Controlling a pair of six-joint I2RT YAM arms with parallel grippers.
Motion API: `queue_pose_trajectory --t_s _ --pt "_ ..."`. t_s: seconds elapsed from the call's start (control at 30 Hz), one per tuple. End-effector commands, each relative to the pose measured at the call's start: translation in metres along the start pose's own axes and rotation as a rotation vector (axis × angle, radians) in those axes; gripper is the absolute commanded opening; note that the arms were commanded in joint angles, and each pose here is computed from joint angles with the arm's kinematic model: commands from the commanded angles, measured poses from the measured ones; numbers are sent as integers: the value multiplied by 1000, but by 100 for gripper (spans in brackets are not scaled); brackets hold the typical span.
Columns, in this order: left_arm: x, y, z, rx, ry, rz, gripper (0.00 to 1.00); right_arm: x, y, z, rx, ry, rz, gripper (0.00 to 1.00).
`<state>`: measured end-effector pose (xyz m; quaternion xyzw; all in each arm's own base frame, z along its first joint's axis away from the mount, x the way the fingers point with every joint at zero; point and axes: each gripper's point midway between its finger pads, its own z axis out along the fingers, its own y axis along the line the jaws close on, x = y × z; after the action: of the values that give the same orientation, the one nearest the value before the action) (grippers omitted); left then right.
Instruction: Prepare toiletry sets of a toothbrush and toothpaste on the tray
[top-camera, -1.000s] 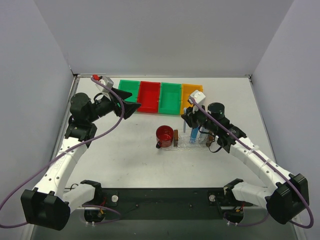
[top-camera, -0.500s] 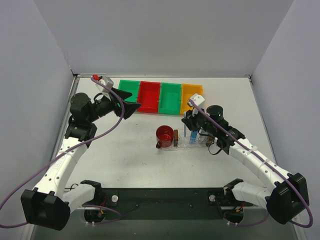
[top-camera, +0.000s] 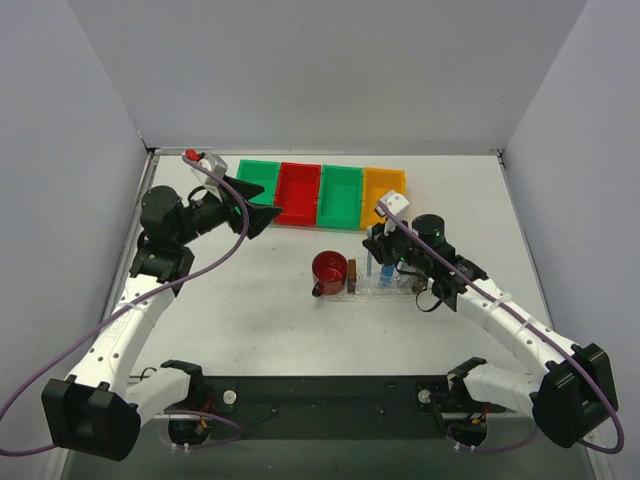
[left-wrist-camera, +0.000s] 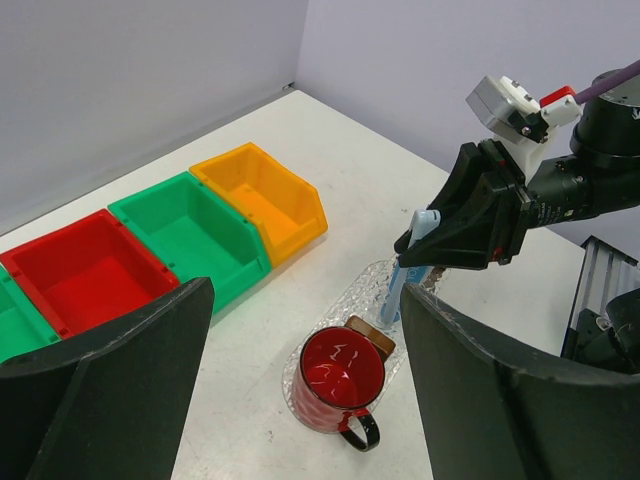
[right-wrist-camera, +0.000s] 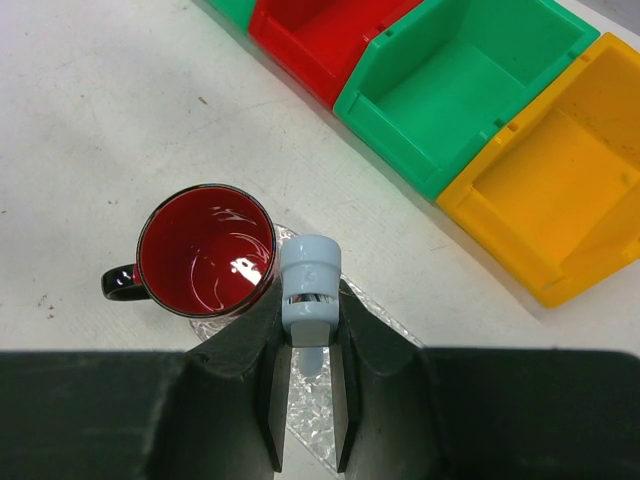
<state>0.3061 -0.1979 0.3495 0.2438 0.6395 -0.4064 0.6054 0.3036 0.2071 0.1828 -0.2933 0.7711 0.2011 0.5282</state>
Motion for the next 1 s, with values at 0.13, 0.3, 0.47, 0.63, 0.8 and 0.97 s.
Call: queue_pose_trajectory --t_s 0.13,0.3,0.47,0.63,0.8,0.97 --pt "-6 0 -1 1 -28 29 86 -8 1 7 -5 -66 -8 0" --pt "-5 0 -2 2 -27 29 86 -1 1 10 -5 -62 -12 0" --pt "-4 -1 -2 7 -24 27 86 2 0 12 -4 -60 -14 0" --pt "-6 -2 -3 9 -28 29 86 5 0 13 -1 -63 -14 0" --pt "-4 -2 -3 10 -26 26 86 7 -1 13 1 -74 -14 0" --pt "-5 -3 -3 12 -28 28 86 9 -3 15 7 -71 -3 0"
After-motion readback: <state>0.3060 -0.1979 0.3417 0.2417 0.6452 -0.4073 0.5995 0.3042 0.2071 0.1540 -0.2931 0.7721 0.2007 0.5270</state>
